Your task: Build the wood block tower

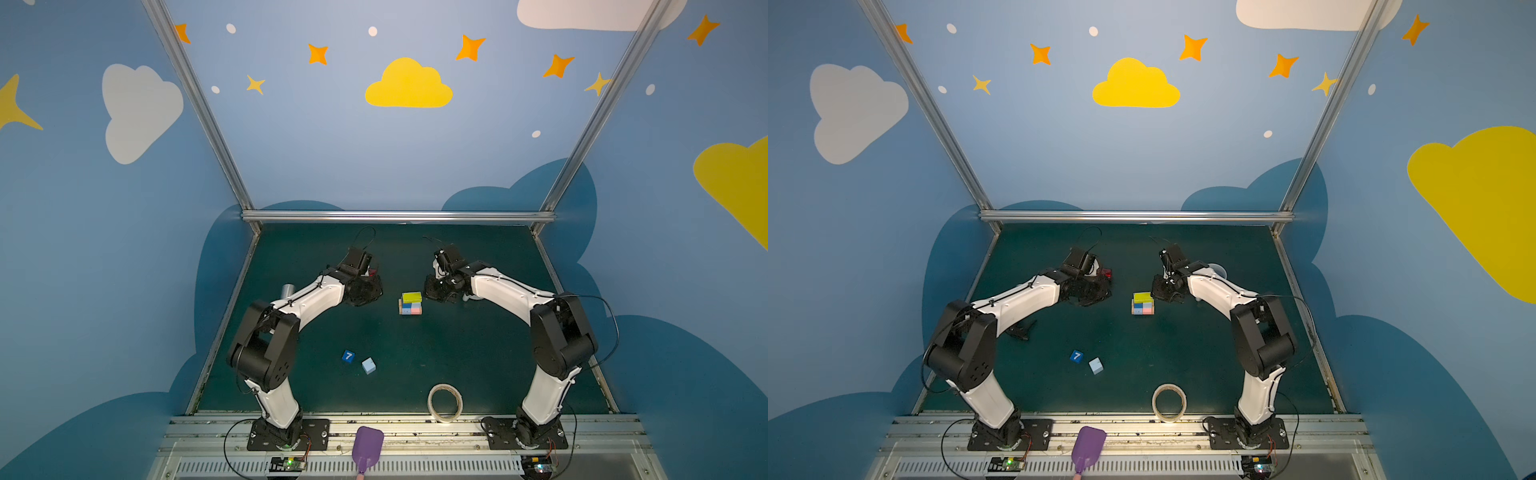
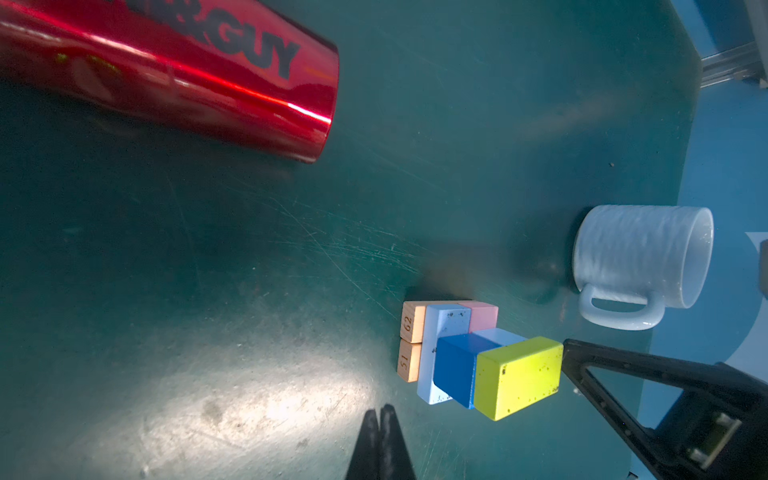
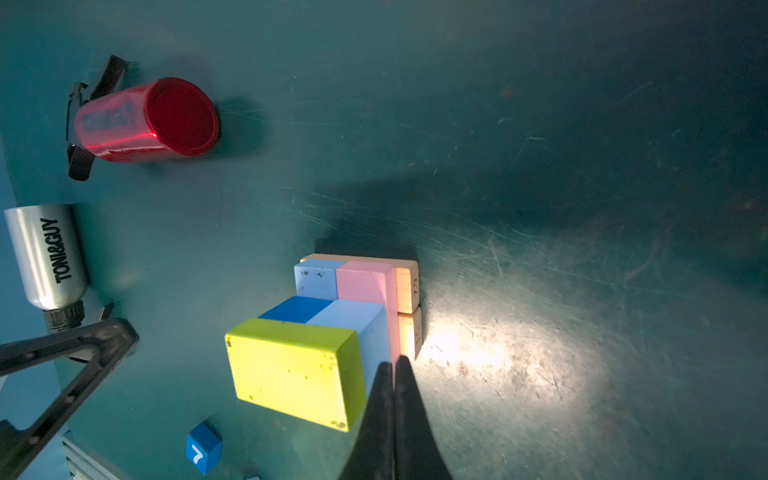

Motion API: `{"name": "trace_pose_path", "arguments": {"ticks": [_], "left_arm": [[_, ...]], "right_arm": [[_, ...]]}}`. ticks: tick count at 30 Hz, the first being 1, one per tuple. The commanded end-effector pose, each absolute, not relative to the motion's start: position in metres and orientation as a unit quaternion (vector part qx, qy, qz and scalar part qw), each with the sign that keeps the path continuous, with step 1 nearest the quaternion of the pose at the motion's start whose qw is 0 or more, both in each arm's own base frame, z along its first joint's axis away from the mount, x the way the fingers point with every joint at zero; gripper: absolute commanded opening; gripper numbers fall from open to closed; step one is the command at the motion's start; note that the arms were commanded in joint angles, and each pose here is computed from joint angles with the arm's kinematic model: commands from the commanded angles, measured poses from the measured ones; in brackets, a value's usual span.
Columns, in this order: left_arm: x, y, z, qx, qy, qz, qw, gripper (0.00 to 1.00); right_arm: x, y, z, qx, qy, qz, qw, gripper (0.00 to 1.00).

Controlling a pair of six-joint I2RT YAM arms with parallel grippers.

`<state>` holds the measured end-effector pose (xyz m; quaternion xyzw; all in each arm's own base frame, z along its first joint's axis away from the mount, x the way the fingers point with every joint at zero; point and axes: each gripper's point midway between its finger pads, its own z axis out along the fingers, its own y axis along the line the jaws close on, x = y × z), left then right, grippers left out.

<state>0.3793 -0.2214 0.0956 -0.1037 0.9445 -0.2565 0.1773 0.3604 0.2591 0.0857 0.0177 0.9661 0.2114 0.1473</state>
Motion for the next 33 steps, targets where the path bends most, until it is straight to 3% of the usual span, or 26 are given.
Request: {"name": "trace_pose_path", "arguments": {"ticks": [1,33], "left_arm": [[0.3825,-0.2245,0.0947,-0.103,0.945,-0.258,0.175,0.04],[0.382,-0.2245,0.0951,-0.103,0.945,-0.258,0.174,0.04]], "right_arm": [[0.3578,0.263,0.09,0.017,0.964,0.219,0.148,0.0],[0.3499,0.2688,0.0883,0.009,0.966,0.218,0.137,0.0]]}}
